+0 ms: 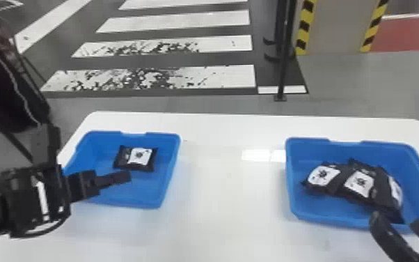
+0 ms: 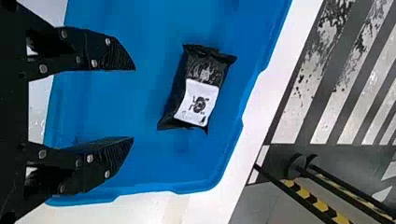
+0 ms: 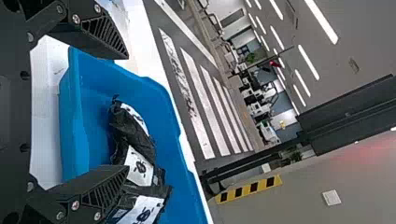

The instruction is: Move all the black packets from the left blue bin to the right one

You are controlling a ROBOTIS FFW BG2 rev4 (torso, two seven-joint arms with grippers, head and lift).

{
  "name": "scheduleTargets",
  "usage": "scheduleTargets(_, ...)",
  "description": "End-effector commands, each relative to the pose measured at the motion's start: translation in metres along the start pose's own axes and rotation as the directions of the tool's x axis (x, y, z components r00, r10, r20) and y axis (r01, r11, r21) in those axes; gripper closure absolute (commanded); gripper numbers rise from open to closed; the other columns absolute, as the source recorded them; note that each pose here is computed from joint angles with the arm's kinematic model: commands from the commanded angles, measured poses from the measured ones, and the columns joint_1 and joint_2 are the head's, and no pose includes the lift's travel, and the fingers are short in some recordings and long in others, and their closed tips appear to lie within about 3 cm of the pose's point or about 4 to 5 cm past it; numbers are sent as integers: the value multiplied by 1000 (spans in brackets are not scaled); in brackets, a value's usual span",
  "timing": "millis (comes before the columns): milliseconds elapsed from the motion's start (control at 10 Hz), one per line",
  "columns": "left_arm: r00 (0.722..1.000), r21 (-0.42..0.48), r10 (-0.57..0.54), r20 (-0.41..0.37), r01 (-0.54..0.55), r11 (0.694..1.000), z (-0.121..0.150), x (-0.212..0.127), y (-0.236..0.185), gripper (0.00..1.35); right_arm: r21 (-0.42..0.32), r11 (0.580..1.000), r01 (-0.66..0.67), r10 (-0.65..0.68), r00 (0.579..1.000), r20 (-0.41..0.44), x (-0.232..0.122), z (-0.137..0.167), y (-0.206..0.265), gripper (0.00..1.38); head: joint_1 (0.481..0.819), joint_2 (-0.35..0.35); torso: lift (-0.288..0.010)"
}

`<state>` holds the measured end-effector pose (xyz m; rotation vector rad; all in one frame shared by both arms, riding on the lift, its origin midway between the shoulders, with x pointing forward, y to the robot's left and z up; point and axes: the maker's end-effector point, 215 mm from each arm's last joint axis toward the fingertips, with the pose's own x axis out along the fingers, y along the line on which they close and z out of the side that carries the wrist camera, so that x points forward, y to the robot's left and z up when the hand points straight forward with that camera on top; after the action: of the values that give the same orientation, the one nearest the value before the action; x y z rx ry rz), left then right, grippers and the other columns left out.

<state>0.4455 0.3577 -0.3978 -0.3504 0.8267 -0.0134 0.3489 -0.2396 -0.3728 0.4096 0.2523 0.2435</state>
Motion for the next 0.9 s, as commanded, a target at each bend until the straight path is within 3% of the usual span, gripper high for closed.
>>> scheduleTargets(0,997,18,60,52,-61,998,25,-4,17,197,6,1000,0,0,1000,-8,1,-4,0,202,695,159,-150)
scheduleTargets(200,989,-9,109,96,-109,994,52,7,39,193,14,1000,-2,2,1000,-13,1,-6,0,202,695,200,-150)
scheduleTargets(400,993,-60,82,86,-77,995,71,43,45,190,19,1000,-6,6,1000,-18,3,-8,0,202,695,226,-150)
scheduleTargets(800,999,-66,39,-14,-40,997,70,94,26,182,27,1000,-9,10,1000,-30,5,-13,-2,202,695,200,-150)
